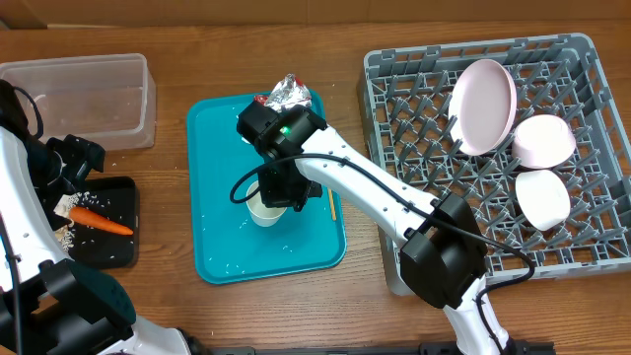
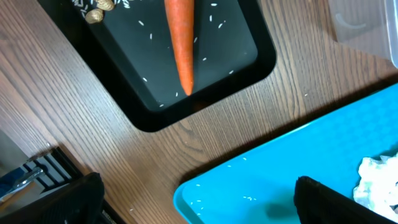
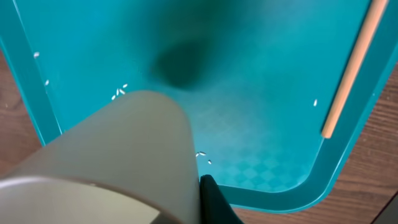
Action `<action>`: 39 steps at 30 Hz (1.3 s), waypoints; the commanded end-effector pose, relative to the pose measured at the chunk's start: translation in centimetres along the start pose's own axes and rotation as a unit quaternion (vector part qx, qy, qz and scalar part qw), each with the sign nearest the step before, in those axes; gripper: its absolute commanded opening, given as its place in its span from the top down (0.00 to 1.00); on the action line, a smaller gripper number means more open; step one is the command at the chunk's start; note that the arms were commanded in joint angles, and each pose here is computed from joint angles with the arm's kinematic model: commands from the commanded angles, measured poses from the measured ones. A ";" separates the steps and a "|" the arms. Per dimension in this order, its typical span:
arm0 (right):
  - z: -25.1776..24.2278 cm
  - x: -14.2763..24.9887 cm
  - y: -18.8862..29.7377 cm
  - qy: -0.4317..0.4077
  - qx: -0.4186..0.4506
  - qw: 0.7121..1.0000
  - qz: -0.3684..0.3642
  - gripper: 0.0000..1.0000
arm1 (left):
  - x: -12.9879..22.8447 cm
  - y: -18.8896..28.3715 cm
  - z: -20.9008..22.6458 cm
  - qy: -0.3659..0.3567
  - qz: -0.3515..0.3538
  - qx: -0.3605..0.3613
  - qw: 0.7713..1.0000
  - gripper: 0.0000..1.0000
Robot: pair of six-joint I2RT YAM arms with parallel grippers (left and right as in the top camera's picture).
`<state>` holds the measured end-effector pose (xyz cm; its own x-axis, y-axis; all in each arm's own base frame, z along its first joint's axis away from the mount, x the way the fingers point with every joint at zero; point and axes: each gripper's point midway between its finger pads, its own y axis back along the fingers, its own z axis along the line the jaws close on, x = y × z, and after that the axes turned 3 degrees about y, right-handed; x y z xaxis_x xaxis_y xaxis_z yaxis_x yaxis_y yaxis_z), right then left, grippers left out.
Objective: Sort waste into correct bins and load items into the dishwasher rack
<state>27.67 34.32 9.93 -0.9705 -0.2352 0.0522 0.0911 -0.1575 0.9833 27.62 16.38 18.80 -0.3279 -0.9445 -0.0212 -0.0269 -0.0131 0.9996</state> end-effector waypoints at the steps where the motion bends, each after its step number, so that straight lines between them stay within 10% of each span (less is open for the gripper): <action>1: 0.4 0.2 1.2 0.006 -0.017 1.000 -0.005 0.83 | -0.2 0.5 0.1 -0.010 -0.010 -0.001 1.000 0.00; 10: 0.5 0.1 1.2 0.006 -0.018 1.000 -0.006 0.72 | -0.3 0.5 0.1 -0.012 -0.010 0.000 1.000 0.00; 22: 2.1 1.1 6.3 0.021 -0.047 0.998 -0.025 0.84 | -0.4 0.5 -0.1 -0.012 -0.013 0.004 1.000 0.00; 28: 5.0 3.7 6.5 0.139 -0.045 0.989 -0.034 0.28 | -0.6 0.5 -0.1 0.005 -0.015 0.006 1.000 0.00; 39: 7.9 5.8 2.0 0.215 0.022 0.973 -0.076 0.23 | -2.9 -0.8 3.0 0.093 0.004 -0.014 0.996 0.00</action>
<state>19.82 40.70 13.34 -0.8101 -0.5769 -0.1049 0.0236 -0.2109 0.9772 26.56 18.50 18.57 -0.2231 -0.9746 -0.0210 -0.0265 -0.0155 0.9995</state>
